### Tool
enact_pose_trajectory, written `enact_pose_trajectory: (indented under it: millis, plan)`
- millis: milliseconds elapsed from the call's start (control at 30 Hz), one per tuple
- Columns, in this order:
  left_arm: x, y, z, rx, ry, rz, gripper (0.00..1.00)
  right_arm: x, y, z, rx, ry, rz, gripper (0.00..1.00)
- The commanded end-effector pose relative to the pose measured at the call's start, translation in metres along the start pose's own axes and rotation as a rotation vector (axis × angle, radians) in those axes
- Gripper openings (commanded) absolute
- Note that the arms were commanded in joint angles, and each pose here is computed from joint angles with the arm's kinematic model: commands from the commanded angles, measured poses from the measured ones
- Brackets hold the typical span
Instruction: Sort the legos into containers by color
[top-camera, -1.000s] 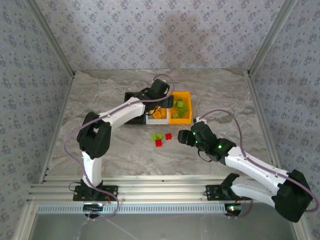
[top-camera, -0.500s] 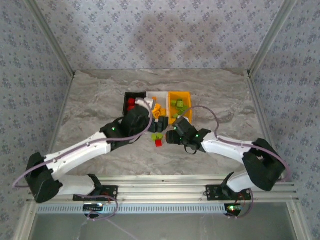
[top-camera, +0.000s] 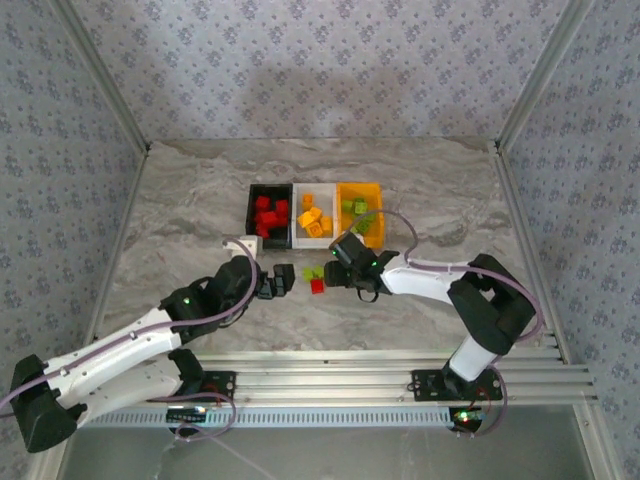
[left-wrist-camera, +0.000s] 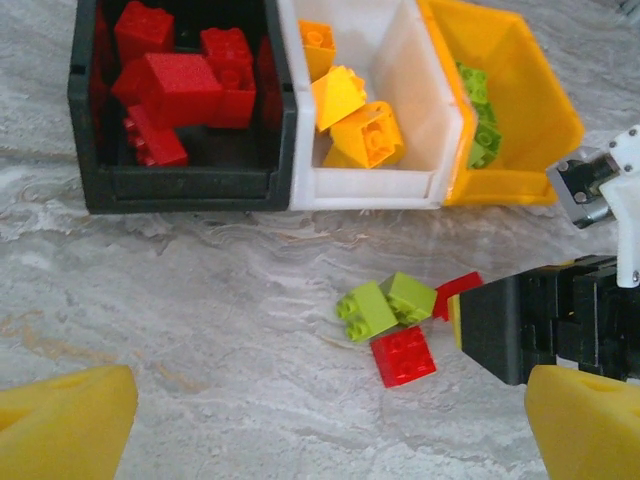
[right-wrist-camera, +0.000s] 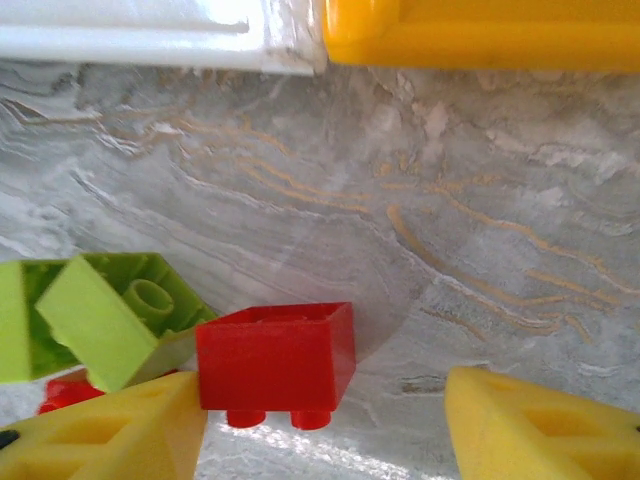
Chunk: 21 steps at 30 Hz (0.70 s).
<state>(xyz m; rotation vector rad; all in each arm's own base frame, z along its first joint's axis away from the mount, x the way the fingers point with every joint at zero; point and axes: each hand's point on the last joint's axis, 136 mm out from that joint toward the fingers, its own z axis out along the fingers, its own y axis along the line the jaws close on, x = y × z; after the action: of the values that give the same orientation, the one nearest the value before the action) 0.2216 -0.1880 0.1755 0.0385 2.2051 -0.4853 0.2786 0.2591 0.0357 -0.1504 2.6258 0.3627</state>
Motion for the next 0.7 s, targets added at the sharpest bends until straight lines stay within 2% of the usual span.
enact_pose_trajectory:
  millis: [0,133,300,400,533,667]
  plan:
    - [-0.002,0.006,-0.004,-0.024,-0.018,-0.02,0.99,-0.001,-0.005,0.002,0.046,0.001,-0.012,0.63]
    - [-0.001,0.007,-0.005,-0.029,-0.017,-0.016,0.99,-0.005,-0.007,0.001,0.043,-0.014,-0.017,0.59]
    - [0.0,0.012,-0.008,-0.037,-0.018,-0.019,1.0,-0.013,-0.001,0.005,0.034,-0.027,-0.103,0.61]
    - [0.002,0.017,-0.011,-0.043,-0.023,-0.024,0.99,-0.015,-0.002,0.01,0.054,-0.018,-0.121,0.58]
    - [0.005,0.025,-0.015,-0.06,-0.024,-0.033,0.99,-0.016,-0.003,0.009,0.056,-0.019,-0.12,0.45]
    - [0.008,0.034,-0.019,-0.08,-0.03,-0.049,0.99,-0.022,0.001,-0.008,0.032,-0.052,-0.124,0.32]
